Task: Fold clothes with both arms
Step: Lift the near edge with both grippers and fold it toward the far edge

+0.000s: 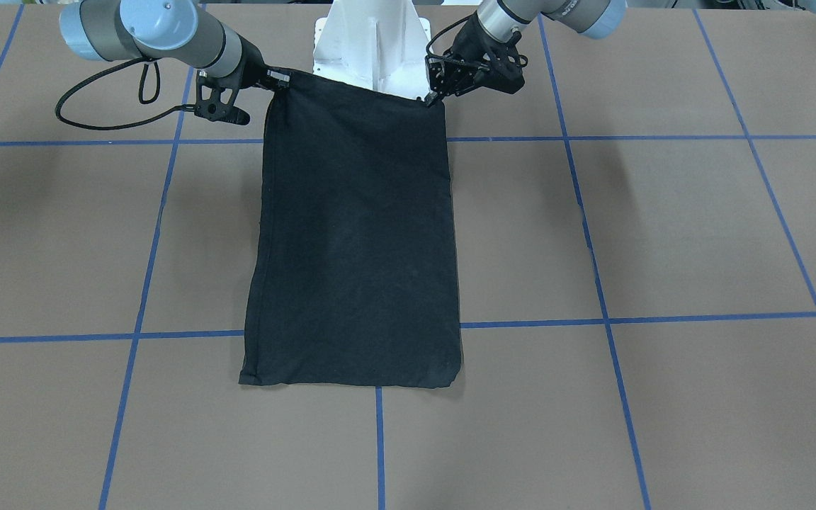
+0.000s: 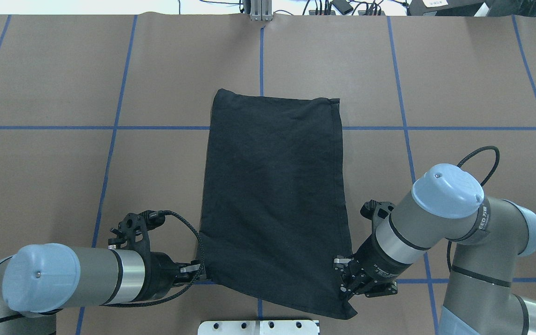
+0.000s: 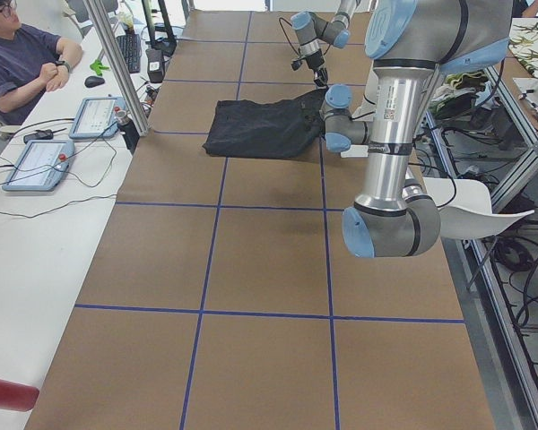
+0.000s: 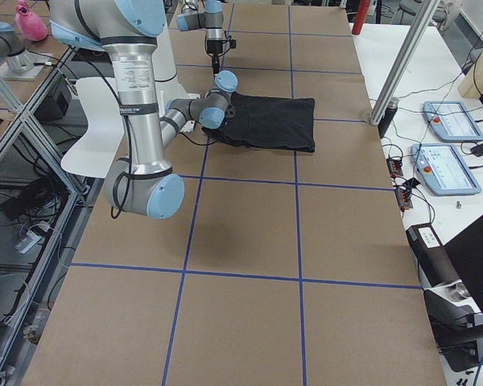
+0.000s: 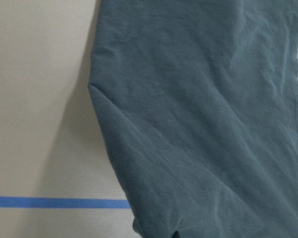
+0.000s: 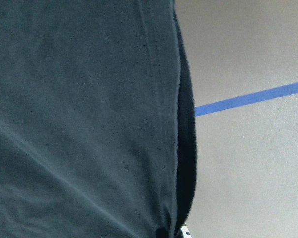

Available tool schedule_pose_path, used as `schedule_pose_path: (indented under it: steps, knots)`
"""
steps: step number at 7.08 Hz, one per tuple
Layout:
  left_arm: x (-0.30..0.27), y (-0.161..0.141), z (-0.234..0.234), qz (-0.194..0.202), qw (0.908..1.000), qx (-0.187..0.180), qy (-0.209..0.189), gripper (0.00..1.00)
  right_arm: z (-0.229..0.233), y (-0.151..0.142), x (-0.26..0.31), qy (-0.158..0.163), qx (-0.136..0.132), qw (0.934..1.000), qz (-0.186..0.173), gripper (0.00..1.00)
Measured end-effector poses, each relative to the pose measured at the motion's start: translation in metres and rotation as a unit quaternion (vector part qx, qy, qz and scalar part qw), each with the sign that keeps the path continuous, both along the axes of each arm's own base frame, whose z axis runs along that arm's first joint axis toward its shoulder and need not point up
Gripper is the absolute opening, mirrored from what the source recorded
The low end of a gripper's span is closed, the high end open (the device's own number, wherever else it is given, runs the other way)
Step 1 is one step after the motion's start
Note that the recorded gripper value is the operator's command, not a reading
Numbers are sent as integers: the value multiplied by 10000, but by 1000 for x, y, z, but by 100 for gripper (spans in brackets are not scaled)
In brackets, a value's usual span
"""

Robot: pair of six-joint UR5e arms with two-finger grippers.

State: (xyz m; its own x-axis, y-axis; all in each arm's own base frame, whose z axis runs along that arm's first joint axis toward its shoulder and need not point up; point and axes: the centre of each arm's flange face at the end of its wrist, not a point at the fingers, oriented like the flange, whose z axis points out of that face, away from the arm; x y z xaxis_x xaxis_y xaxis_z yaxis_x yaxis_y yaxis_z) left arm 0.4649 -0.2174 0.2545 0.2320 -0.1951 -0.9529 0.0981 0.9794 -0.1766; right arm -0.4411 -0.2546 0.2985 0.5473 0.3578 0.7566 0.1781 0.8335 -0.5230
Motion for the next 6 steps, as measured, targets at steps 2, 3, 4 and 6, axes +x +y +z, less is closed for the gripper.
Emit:
schedule_pose_path:
  steps: [2,3,4,6]
  knots:
    - [-13,1,-13,148,9998,-18,149,0,-3,-16,12,-39,-89,9999,102,0]
    - [-26,-12,-19,107,9997,-2,224,0,-5,-37,27,-89,-180,9996,219,0]
    - [-39,-31,-23,27,9996,65,268,0,-6,-57,42,-139,-238,9990,358,0]
    - [-62,-77,-38,-299,9982,350,384,0,-19,-103,55,-254,-211,9969,707,0]
